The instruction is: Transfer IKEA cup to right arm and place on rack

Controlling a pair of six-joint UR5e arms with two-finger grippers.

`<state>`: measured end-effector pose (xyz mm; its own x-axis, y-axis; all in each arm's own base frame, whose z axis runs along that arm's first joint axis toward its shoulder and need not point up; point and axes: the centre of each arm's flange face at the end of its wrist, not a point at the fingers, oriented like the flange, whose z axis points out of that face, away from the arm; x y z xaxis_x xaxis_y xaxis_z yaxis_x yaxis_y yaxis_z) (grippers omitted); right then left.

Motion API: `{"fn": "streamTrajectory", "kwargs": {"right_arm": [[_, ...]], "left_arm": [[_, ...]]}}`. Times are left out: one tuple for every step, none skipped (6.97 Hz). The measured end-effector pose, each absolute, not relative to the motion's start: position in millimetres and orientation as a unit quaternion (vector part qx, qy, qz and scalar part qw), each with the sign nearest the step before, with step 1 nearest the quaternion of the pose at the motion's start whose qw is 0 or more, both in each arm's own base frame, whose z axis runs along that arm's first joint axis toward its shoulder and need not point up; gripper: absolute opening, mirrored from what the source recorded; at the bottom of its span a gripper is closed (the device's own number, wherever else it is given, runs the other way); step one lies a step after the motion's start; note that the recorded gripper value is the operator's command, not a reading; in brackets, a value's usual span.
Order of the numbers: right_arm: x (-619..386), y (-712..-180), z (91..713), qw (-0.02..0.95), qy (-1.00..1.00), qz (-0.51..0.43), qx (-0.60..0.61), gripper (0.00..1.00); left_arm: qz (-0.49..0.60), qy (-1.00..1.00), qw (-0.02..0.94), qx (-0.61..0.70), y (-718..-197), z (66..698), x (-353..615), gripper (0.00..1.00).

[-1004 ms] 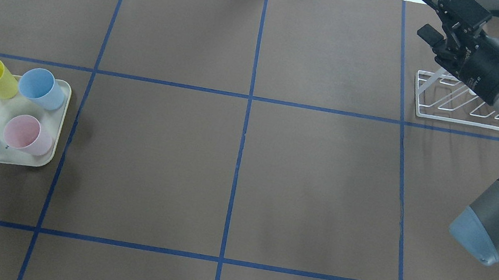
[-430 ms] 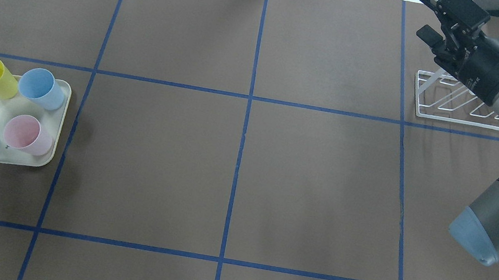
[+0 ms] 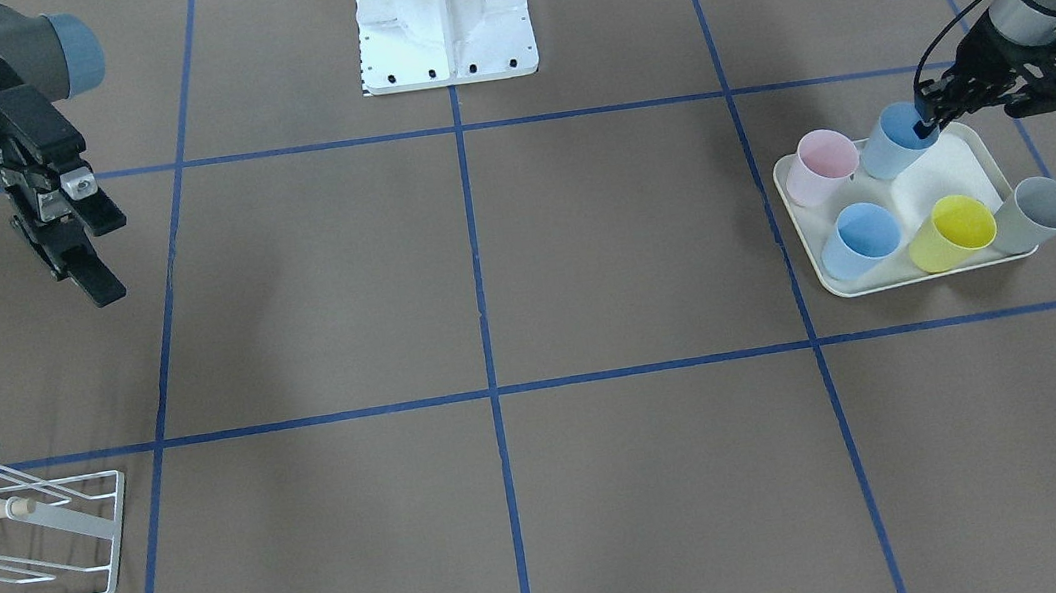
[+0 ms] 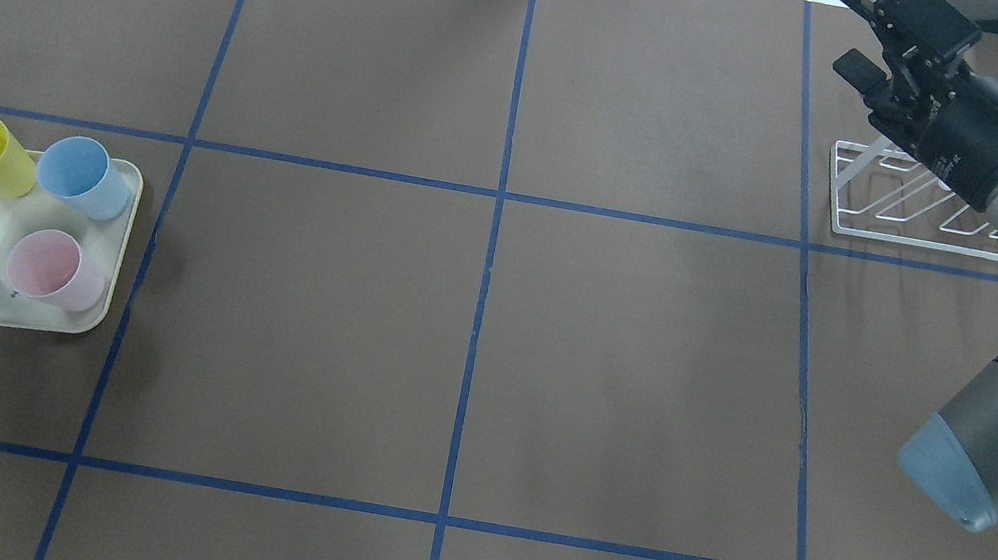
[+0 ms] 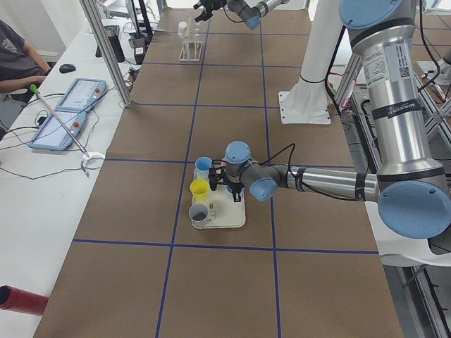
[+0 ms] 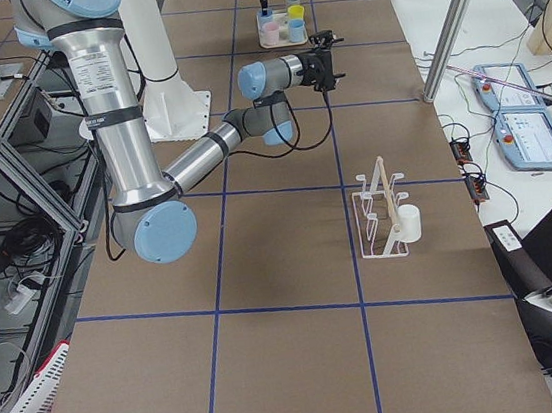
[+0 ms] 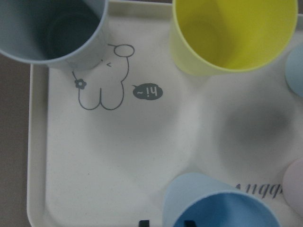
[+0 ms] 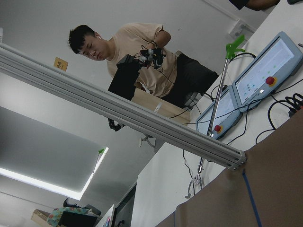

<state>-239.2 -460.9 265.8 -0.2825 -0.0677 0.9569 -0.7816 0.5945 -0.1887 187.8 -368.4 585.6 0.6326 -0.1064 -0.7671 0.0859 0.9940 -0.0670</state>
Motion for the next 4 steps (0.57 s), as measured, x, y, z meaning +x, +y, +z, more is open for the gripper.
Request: {"fn": "streamTrajectory", "kwargs": {"right_arm": [[-238.9, -460.6, 265.3, 0.522, -0.725, 0.342, 0.293, 1.0], [-238.9, -460.6, 265.2, 0.522, -0.725, 0.342, 0.293, 1.0], [-239.4, -461.0, 265.9, 0.523, -0.724, 0.342, 0.293, 1.0], [-240.0, -461.2, 266.4, 0.523, -0.724, 0.342, 0.293, 1.0]], "left_arm": [[-0.053, 0.428, 0.902, -0.009, -364.6, 580.4, 182.5, 0.0], [-0.057, 0.432, 0.9, -0.002, -354.1, 568.9, 166.4, 0.0], [-0.073, 0.434, 0.898, 0.008, -345.3, 557.2, 141.5, 0.0], [-0.099, 0.436, 0.894, 0.022, -344.0, 547.8, 114.6, 0.0]]}}
